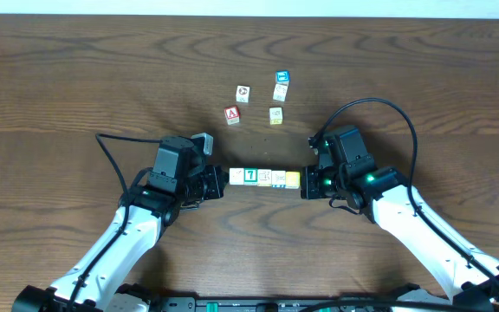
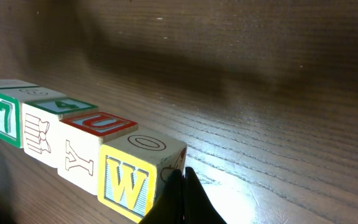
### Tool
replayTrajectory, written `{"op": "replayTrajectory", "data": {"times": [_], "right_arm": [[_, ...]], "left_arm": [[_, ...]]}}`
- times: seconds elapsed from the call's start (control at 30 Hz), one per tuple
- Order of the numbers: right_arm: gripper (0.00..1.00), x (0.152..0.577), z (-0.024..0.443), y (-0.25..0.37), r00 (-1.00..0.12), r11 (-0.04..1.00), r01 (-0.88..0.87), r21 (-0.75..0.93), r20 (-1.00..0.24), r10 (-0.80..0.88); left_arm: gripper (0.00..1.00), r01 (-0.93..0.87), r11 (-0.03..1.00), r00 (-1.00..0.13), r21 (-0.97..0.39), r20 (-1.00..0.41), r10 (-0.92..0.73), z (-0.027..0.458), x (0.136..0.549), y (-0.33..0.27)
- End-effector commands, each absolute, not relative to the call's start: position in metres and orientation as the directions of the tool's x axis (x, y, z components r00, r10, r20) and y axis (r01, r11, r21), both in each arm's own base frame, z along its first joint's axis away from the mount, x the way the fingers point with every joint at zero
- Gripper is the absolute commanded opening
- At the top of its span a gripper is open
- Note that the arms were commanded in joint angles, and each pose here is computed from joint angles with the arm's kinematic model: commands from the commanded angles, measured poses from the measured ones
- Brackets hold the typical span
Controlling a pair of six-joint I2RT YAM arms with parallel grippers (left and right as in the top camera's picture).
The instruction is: Lift 5 blocks
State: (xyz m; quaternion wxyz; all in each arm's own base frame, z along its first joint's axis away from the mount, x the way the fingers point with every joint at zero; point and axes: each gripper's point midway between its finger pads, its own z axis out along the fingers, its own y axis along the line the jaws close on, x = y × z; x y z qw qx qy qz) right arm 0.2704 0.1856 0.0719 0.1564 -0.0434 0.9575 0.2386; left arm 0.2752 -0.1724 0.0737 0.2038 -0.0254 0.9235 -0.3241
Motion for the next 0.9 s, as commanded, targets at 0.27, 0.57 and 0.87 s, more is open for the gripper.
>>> {"op": "replayTrajectory", "data": {"times": [0.27, 0.57, 0.87], "right_arm": [[0.01, 0.2419, 0.1216, 0.253, -0.936, 0.666, -0.334, 0.668, -0.317, -0.151], [0.01, 0.2419, 0.1221, 0.253, -0.936, 0.666, -0.333, 0.668, -0.317, -0.151], [0.01, 0.2425, 0.1233, 0.2534, -0.936, 0.665, -0.335, 0.668, -0.319, -0.151]], "left_arm": [[0.07, 0.246, 0.598, -0.932, -0.763, -0.357, -0.072, 0.1269, 0.2601, -0.2226], [0.07, 0.248, 0.597, -0.931, -0.763, -0.359, -0.073, 0.1279, 0.2604, -0.2227], [0.07, 0.253, 0.592, -0.928, -0.765, -0.365, -0.075, 0.1321, 0.2624, -0.2238]]}}
